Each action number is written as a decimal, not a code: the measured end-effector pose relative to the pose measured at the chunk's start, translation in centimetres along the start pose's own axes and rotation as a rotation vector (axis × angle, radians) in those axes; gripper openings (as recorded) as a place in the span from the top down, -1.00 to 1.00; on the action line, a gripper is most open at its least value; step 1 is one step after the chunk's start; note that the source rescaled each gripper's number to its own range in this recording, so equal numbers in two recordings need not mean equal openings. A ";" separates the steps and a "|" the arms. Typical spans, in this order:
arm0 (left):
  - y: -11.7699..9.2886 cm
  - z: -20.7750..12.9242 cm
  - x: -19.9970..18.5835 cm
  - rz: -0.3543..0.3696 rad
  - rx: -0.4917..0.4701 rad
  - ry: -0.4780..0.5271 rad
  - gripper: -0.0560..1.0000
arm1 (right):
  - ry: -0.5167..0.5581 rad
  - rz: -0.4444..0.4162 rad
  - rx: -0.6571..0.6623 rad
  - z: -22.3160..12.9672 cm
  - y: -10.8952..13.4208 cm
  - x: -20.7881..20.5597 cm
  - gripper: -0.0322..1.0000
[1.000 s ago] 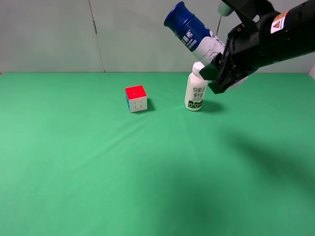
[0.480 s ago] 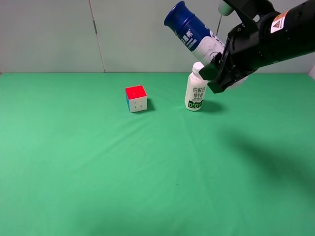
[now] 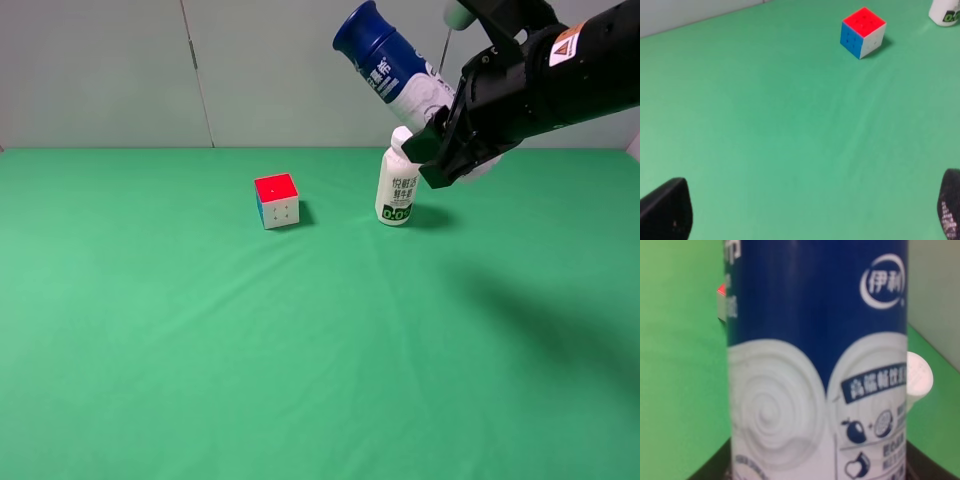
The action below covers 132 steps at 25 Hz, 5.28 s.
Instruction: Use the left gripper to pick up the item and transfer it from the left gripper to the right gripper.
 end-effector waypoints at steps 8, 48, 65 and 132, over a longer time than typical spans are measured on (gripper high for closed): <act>-2.2 -4.6 0.8 -0.043 -0.014 -0.054 -0.99 | 0.014 0.008 0.035 -0.2 0.1 0.0 0.90; -2.8 -7.4 3.6 0.171 -0.208 0.022 -0.92 | 0.266 0.048 0.250 -4.3 1.4 -0.6 0.90; -2.8 -7.4 3.6 0.172 -0.208 0.022 -0.91 | 0.454 -0.121 0.513 -8.3 -2.8 -2.1 0.90; -2.9 -7.4 3.6 0.170 -0.209 0.020 -0.91 | 0.688 -0.222 0.776 -19.8 -10.1 8.4 -0.97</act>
Point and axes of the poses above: a point on each arm's last joint axis where the gripper is mounted, x pointing out along that axis toward the gripper, y along the wrist's bending axis when the last joint is at zero, z = x × y, the point moved 8 cm from there along x, pointing out along that axis toward the gripper, and after that the axes turned 14 degrees about x, right-handed, at the moved point
